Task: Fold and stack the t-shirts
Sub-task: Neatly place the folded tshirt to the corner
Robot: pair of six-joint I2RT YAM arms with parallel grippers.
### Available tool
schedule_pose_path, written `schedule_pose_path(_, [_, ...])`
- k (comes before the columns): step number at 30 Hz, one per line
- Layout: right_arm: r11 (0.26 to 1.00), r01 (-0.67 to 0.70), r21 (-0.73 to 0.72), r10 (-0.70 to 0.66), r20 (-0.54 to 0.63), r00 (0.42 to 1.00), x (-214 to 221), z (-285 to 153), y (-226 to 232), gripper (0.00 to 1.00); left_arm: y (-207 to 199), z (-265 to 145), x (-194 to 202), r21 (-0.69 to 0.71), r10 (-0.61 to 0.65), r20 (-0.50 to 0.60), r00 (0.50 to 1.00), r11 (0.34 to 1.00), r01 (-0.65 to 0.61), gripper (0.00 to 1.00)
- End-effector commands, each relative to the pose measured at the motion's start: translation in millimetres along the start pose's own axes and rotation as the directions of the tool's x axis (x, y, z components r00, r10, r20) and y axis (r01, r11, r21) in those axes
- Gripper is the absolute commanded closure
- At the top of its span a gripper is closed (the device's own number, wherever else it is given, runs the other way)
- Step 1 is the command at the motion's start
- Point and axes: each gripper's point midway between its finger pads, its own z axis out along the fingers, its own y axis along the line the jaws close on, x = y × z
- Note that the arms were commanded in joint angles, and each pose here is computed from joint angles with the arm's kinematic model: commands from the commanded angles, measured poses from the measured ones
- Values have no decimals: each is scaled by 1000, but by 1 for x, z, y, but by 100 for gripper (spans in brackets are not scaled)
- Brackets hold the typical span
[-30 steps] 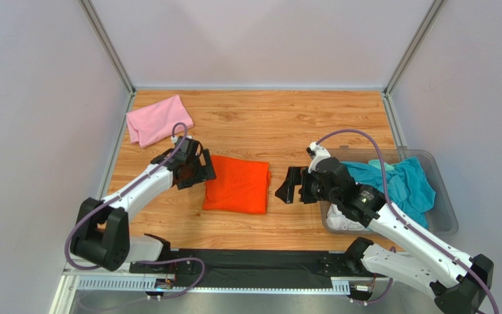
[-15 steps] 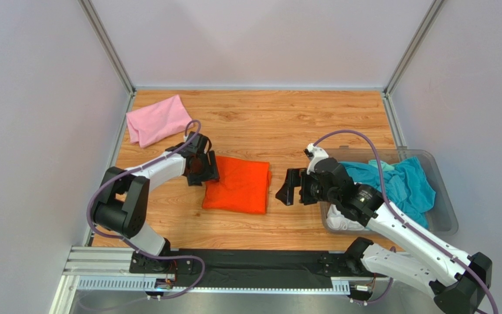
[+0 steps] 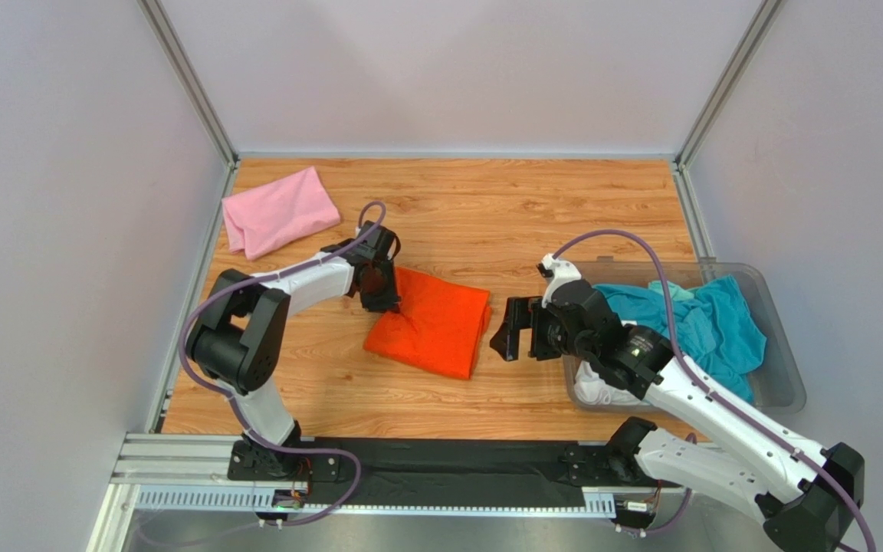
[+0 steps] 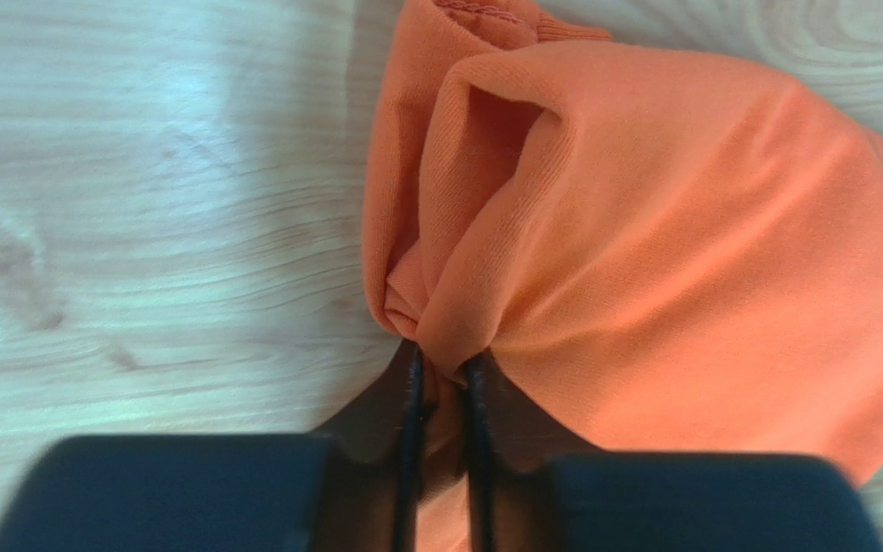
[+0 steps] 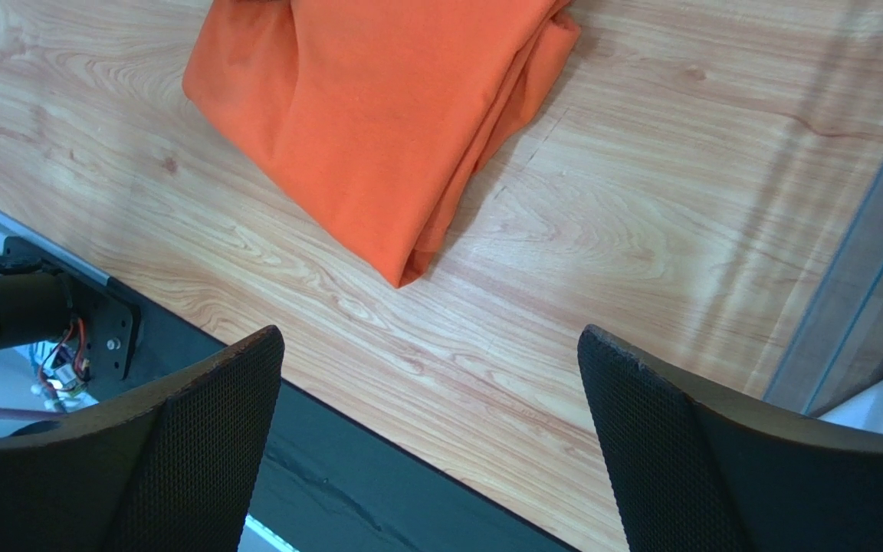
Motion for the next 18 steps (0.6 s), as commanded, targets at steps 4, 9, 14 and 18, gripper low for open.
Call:
schedule_pose_path(4, [996, 61, 66, -64, 56, 996, -10, -3, -14, 0, 34, 13, 26, -182, 45, -116, 992, 981, -66, 100])
schedule_pose_path(9, [990, 93, 106, -103, 98, 990, -20, -5, -21, 0, 34, -16, -39, -299, 98, 59, 993, 951, -76, 100])
schedule_pose_path(14, [984, 116, 132, -134, 138, 981, -28, -7, -26, 0, 24, -38, -97, -358, 100, 172, 980, 933, -33, 100])
schedule_pose_path(18, [976, 138, 169, -165, 157, 974, -33, -9, -32, 0, 28, -37, -138, -368, 87, 202, 976, 930, -7, 100])
